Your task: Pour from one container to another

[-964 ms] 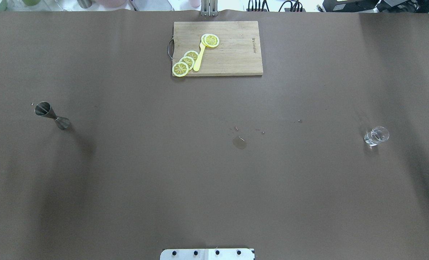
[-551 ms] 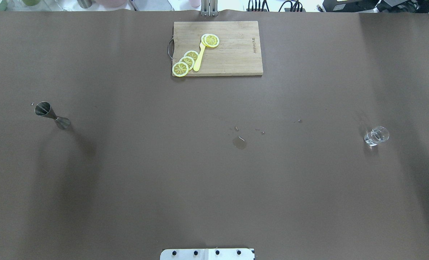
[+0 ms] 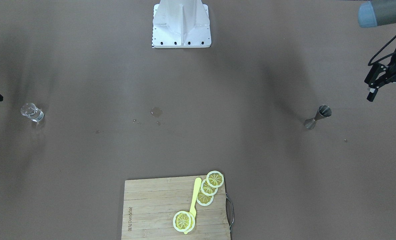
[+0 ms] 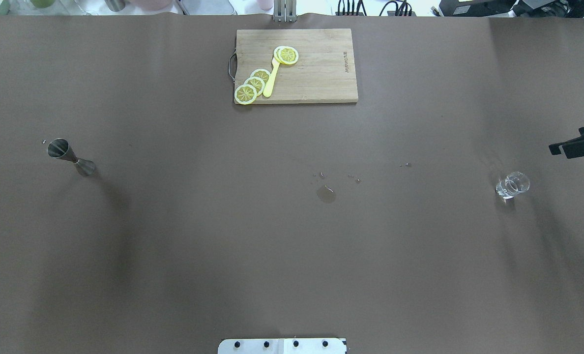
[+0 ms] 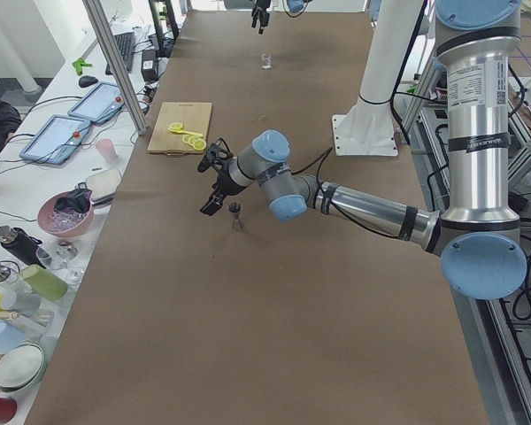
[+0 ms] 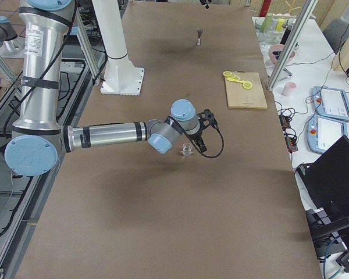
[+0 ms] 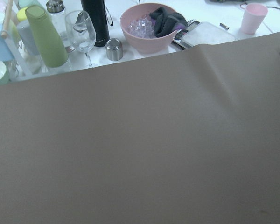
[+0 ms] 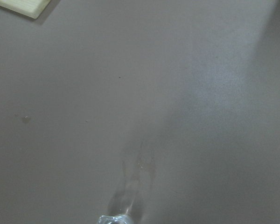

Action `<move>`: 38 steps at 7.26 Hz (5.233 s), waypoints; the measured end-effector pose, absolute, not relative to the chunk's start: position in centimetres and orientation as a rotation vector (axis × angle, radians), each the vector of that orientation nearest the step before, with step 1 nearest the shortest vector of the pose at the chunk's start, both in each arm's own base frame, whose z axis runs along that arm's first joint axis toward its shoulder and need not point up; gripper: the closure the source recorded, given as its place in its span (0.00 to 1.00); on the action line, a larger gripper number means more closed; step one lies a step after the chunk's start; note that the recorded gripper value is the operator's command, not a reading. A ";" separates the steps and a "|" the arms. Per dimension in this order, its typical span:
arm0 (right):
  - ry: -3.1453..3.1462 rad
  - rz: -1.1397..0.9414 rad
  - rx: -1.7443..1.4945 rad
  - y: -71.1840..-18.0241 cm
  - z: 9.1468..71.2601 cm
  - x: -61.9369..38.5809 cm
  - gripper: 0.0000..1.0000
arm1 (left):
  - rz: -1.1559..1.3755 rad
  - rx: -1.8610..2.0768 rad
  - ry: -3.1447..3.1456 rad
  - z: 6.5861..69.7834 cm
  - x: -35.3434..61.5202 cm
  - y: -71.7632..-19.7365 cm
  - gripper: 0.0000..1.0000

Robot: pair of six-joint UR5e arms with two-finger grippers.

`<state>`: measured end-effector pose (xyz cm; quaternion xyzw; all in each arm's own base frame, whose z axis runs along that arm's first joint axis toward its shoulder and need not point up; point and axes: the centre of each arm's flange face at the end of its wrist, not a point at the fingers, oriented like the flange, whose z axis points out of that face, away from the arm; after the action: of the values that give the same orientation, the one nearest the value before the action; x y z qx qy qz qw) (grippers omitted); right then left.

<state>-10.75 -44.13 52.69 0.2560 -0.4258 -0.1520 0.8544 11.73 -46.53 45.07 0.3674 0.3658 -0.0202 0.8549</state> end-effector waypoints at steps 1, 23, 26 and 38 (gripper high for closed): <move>-0.892 -0.337 0.595 -43.1 52.6 -10.7 0.00 | -0.056 0.809 0.759 44.4 14.4 -45.9 0.03; -0.915 -0.317 0.774 -38.9 60.1 -22.8 0.00 | -0.415 1.265 0.751 52.5 30.1 -33.3 0.07; -0.950 -0.315 0.855 -37.4 60.6 -21.3 0.00 | -0.453 1.272 0.756 55.0 32.1 -30.4 0.07; -1.014 -0.272 0.973 -37.1 64.6 -23.5 0.13 | -0.533 1.253 0.758 57.8 35.6 -32.0 0.03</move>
<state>-23.50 -37.09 64.64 0.4459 -0.4646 -0.1245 0.7548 35.58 -31.99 57.85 0.5649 0.3416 -0.2404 0.7116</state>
